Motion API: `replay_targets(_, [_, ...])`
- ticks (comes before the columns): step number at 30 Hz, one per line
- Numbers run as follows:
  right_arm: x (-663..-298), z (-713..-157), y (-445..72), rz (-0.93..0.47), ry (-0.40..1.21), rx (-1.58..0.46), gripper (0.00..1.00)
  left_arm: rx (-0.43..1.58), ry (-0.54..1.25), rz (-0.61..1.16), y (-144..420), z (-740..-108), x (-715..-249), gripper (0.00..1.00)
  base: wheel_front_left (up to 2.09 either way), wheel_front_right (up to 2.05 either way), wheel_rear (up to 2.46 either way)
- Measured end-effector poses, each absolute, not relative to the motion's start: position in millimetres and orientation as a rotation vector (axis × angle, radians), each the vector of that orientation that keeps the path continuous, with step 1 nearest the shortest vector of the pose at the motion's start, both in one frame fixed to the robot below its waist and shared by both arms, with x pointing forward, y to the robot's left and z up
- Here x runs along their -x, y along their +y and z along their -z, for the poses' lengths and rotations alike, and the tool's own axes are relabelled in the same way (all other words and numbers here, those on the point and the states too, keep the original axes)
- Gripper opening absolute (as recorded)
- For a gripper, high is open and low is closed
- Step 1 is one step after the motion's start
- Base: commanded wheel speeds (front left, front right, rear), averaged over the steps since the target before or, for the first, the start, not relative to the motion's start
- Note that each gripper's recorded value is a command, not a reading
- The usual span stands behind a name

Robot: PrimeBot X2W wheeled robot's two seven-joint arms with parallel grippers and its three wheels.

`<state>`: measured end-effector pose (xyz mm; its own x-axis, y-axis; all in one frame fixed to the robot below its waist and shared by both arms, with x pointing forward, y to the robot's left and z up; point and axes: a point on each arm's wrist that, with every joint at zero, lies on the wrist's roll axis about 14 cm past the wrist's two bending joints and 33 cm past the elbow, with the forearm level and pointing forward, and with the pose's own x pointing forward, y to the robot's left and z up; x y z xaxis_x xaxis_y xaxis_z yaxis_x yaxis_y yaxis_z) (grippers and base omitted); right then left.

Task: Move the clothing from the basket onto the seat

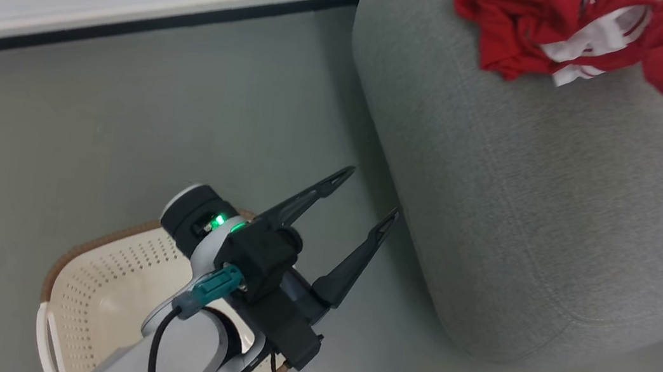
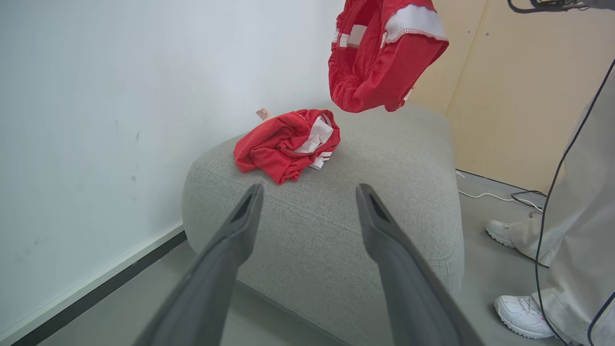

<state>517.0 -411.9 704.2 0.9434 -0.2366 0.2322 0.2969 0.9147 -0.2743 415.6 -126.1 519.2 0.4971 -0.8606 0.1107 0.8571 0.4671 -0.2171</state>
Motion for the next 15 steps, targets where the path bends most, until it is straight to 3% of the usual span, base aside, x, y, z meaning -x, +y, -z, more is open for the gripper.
replay_targets(7, [-534,-673,-450,0.395,-0.116,0.327,0.0,0.256,0.02,1.05,-126,-509,-431,1.0,0.0,0.0,0.0])
replay_targets(15, [-583,-613,-441,0.398,-0.04,0.313,0.0,0.253,0.055,1.004,-111,-483,-458,1.0,0.0,0.0,0.0])
